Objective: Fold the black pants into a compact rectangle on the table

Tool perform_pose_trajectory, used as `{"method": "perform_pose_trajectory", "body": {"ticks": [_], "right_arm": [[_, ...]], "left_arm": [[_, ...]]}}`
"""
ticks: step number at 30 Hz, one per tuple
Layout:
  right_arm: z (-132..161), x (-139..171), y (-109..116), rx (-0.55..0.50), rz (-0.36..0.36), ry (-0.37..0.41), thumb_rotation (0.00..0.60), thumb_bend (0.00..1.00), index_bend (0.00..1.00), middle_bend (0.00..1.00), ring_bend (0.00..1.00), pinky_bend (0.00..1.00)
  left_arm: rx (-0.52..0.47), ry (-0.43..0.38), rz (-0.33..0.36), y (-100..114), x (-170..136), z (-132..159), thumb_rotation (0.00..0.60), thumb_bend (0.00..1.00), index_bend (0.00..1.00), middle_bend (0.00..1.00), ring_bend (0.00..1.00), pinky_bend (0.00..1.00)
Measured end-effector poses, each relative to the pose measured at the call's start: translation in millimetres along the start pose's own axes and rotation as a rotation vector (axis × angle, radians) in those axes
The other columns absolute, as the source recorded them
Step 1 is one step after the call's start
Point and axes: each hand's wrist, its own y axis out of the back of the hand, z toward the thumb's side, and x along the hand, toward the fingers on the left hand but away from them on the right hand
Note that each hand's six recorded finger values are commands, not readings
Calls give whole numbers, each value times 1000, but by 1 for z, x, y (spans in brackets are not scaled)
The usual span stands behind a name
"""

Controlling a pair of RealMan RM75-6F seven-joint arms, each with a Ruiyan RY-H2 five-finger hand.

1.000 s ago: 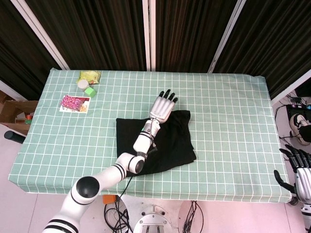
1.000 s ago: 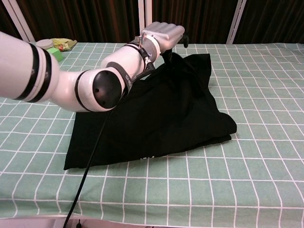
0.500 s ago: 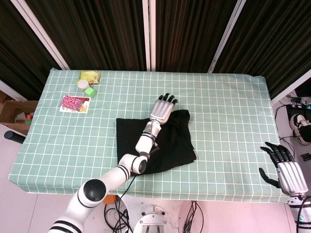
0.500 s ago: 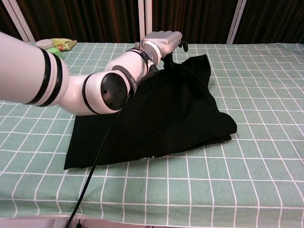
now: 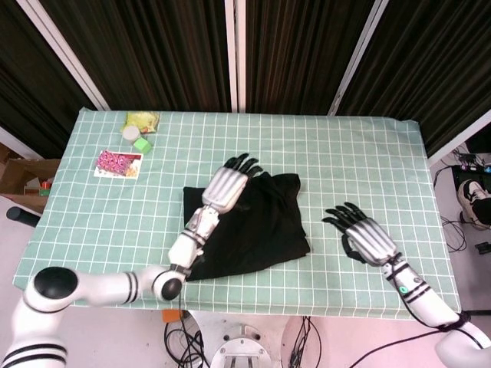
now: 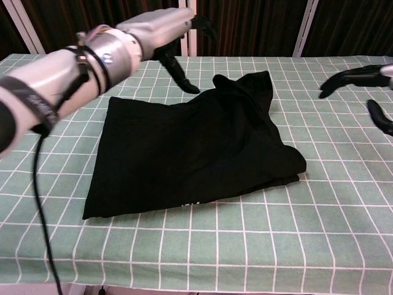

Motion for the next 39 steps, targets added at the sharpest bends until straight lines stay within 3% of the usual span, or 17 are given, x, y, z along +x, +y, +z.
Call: {"method": "perform_pose_trajectory", "body": {"ticks": [4, 7, 15, 21, 24, 33, 39], "right_arm": [[35, -61, -5, 20, 68, 102, 600, 891, 228, 164, 62, 86], [53, -95, -17, 35, 121, 132, 600, 891, 228, 166, 62, 85], [32, -135, -39, 120, 185, 34, 600, 891, 228, 169, 62, 71], [4, -126, -43, 95, 188, -75, 600, 889, 228, 169, 62, 71], [-3, -117, -41, 75, 175, -102, 600, 811, 228, 167, 62, 70], [14, -74, -24, 69, 66, -2, 600, 781, 225, 174, 63, 69], [14, -26, -43, 35, 145, 15, 600, 781, 225, 178, 69, 69]], "left_arm": [[77, 101, 3, 14, -60, -54, 600, 27, 212, 130, 71, 175], [104, 135, -12, 12, -92, -73, 600, 27, 213, 130, 71, 175], [106, 76, -100, -12, -120, -70, 600, 28, 217, 136, 71, 175], [89, 42, -173, -32, -130, -68, 600, 28, 219, 137, 72, 175], [90, 40, -188, -38, -131, -71, 600, 28, 221, 139, 71, 175], [77, 38, -166, -35, -142, -79, 600, 28, 225, 139, 72, 172], [52, 42, -169, -36, -151, -82, 600, 28, 225, 139, 71, 172]]}}
